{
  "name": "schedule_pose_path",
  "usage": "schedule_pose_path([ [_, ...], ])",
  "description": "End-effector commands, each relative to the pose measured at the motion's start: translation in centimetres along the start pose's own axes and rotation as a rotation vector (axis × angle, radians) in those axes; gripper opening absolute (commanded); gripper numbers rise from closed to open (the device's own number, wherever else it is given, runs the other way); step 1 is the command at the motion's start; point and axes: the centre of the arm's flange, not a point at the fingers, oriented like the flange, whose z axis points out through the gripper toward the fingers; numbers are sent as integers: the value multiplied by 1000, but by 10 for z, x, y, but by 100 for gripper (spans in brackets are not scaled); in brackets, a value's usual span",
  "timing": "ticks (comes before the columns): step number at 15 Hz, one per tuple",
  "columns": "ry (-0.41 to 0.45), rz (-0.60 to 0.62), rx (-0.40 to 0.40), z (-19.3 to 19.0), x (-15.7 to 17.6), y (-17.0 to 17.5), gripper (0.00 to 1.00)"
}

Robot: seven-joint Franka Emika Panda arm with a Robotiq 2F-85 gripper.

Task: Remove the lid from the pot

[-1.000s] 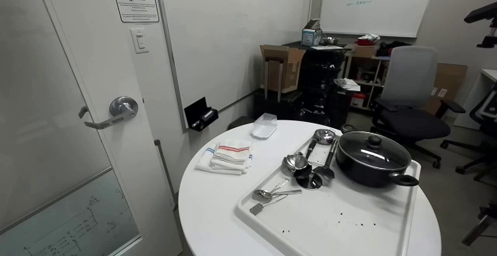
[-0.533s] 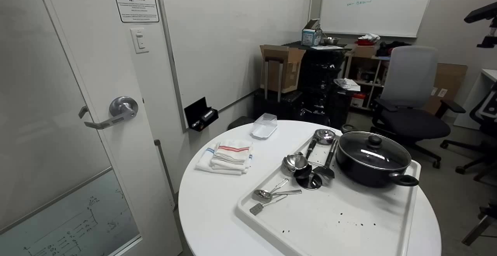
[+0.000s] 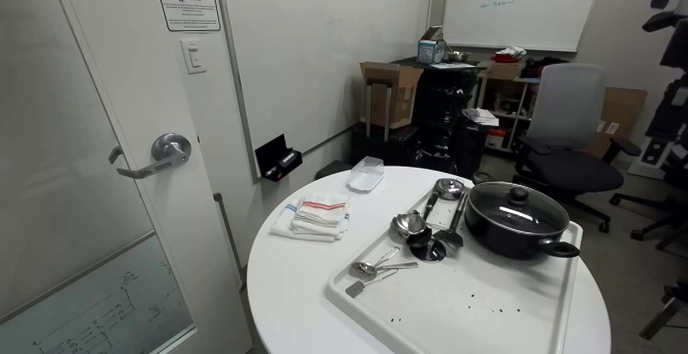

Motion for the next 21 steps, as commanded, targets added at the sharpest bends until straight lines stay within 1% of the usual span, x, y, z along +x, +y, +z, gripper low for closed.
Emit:
schedule_pose_path([
  [1, -27, -1, 2, 23, 38, 26, 100],
  [6, -51, 24, 18, 50, 76, 75, 100],
  [10, -83, 10, 53, 69, 108, 104, 100],
  [16, -107, 3, 68, 92, 163, 134, 100],
  [21, -99, 29, 92, 117, 203, 145, 100],
])
